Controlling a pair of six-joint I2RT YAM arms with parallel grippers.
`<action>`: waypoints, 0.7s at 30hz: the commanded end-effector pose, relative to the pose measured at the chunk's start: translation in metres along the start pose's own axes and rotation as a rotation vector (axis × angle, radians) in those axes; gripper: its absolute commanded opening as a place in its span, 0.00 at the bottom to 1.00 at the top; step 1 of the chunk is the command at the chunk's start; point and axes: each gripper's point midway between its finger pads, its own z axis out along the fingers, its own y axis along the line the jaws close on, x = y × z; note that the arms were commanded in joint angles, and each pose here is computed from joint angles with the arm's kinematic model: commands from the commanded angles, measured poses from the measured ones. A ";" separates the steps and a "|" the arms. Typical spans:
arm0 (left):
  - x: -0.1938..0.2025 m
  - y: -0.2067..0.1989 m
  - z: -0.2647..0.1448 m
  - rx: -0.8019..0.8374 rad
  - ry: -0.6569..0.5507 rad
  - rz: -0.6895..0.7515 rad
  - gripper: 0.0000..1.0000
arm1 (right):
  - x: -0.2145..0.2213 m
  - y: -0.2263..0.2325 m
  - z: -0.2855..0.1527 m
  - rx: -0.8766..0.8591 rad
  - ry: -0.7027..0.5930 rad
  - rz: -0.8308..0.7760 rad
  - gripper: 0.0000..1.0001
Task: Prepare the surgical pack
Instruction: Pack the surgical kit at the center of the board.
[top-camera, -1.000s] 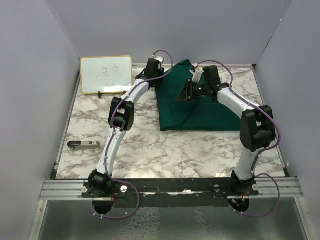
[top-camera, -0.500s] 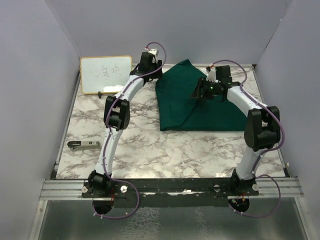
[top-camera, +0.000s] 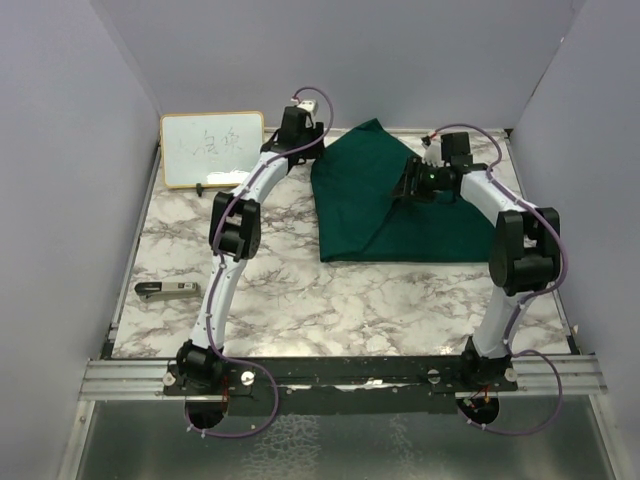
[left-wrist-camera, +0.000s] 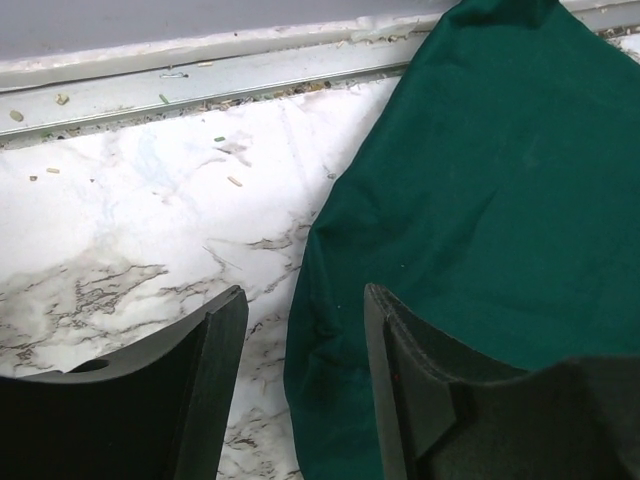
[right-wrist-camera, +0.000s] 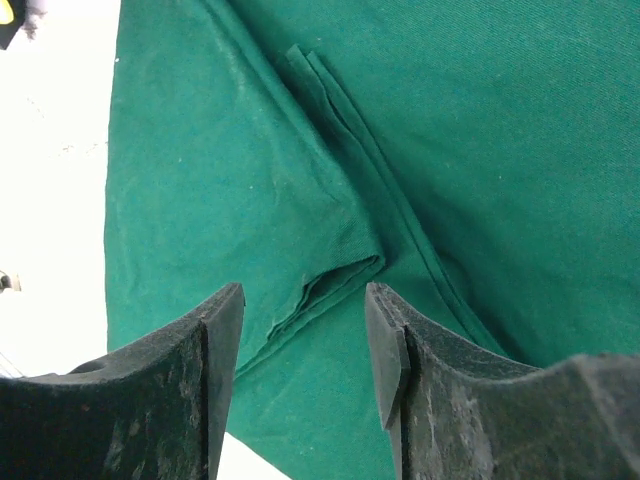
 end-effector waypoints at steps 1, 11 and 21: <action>0.004 0.003 0.009 -0.014 -0.010 0.039 0.55 | -0.007 -0.005 0.007 -0.031 -0.001 -0.005 0.55; 0.017 0.007 0.014 -0.039 0.014 0.062 0.55 | -0.013 -0.008 0.025 -0.064 0.011 -0.003 0.54; 0.008 0.005 0.010 -0.040 0.000 0.060 0.57 | -0.013 0.003 0.017 -0.105 0.001 0.001 0.28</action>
